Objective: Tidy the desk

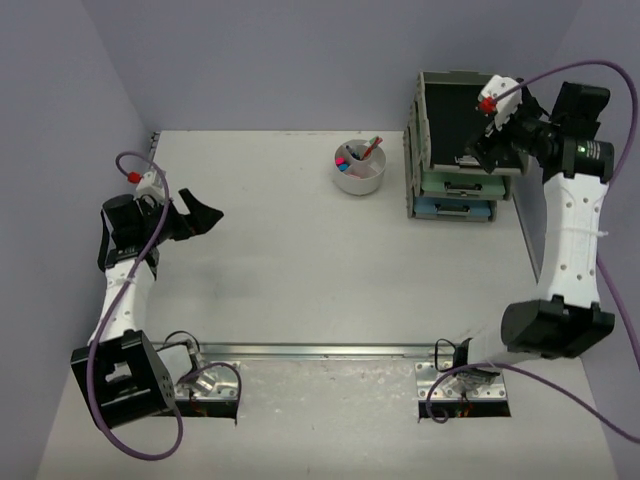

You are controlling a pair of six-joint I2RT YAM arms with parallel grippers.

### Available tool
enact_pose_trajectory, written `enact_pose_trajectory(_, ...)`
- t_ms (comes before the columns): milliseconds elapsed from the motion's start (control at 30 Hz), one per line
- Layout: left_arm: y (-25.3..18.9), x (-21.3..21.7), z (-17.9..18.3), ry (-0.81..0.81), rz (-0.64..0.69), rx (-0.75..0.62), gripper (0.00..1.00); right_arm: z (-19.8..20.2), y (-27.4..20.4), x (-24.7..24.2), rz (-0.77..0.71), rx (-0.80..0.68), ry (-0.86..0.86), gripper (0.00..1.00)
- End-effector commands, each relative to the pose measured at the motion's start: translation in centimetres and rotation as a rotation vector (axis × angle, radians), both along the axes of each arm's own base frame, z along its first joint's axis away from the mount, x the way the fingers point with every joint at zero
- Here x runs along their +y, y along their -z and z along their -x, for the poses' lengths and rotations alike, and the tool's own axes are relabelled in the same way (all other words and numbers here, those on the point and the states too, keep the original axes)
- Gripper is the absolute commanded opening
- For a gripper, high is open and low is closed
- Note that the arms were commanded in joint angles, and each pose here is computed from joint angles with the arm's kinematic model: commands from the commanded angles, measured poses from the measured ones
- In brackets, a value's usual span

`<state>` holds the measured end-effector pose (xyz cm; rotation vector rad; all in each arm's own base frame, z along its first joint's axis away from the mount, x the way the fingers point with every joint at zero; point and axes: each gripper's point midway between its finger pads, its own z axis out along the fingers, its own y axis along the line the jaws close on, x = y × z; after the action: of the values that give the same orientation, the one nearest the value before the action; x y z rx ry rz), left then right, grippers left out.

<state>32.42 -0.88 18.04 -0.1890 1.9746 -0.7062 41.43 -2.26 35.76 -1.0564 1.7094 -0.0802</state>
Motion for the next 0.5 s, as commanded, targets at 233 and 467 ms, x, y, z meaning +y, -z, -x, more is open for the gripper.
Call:
enact_pose_trajectory(233, -2.3, 2.4, -0.6, 0.052, -0.262, -0.035, 1.0, 10.0, 9.6, 8.0, -0.7, 0.29, 0.071, 0.99)
enact_pose_trajectory(467, -0.7, -0.4, 2.3, 0.189, -0.515, -0.114, 1.0, 13.2, 18.6, 7.8, -0.793, 0.406, 0.295, 0.99)
